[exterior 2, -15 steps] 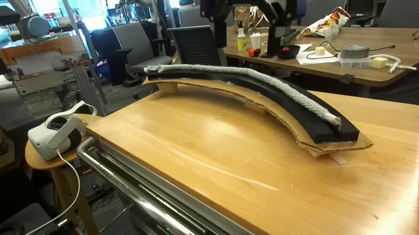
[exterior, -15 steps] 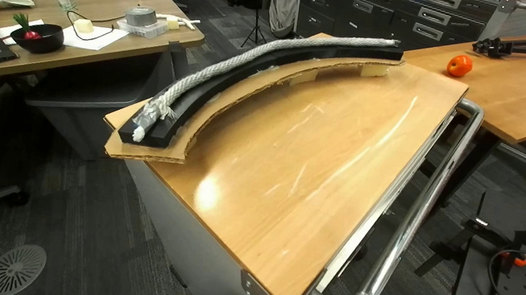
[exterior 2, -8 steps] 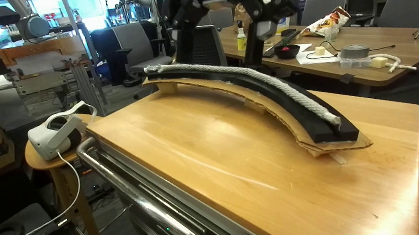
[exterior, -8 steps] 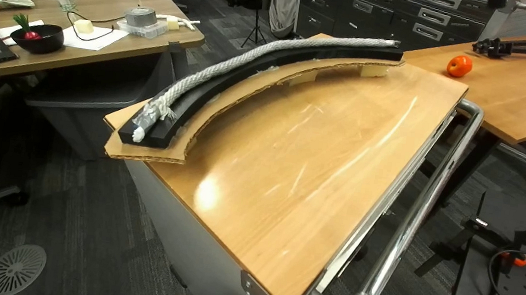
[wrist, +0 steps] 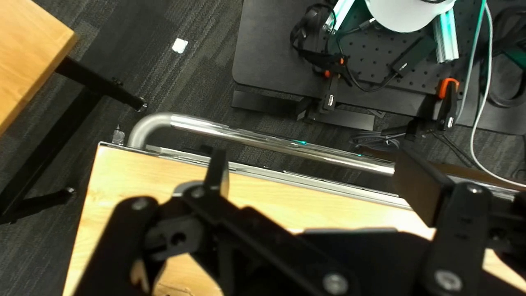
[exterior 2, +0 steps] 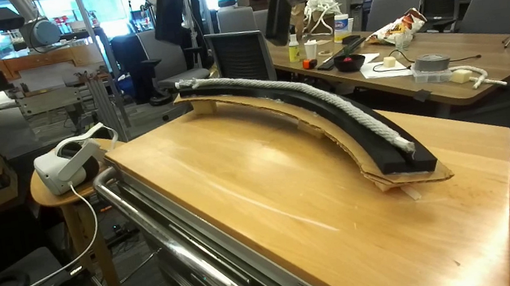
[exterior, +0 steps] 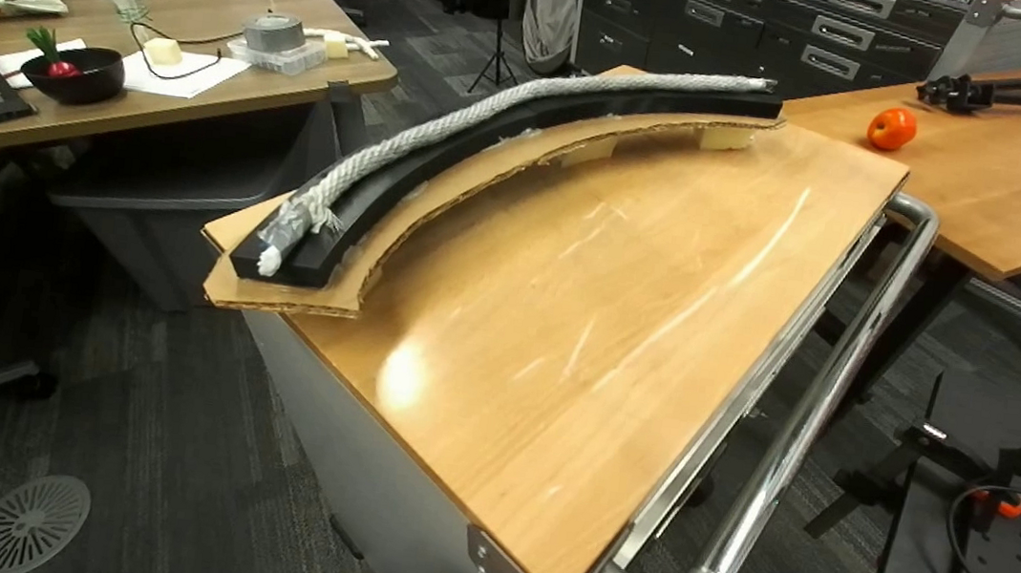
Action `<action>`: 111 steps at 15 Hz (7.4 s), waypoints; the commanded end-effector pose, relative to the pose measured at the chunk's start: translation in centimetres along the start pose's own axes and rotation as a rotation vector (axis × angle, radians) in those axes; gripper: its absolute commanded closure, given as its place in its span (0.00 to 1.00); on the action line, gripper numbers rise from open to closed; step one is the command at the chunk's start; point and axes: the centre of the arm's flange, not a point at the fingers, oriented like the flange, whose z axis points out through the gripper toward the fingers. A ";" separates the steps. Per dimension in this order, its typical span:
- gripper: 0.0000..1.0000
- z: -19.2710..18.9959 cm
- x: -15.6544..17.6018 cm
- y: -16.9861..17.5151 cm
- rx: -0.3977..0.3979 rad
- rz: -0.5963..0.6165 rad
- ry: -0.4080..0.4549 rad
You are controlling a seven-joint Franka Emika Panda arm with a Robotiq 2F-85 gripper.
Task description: Put the rope on the table
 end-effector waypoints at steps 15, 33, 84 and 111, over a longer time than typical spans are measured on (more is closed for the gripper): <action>0.00 -2.7 9.3 4.7 -0.129 0.204 0.147; 0.00 -0.3 20.0 4.7 -0.234 0.382 0.496; 0.84 5.9 20.4 10.4 -0.301 -0.153 0.303; 0.86 6.3 19.4 7.9 -0.310 -0.129 0.247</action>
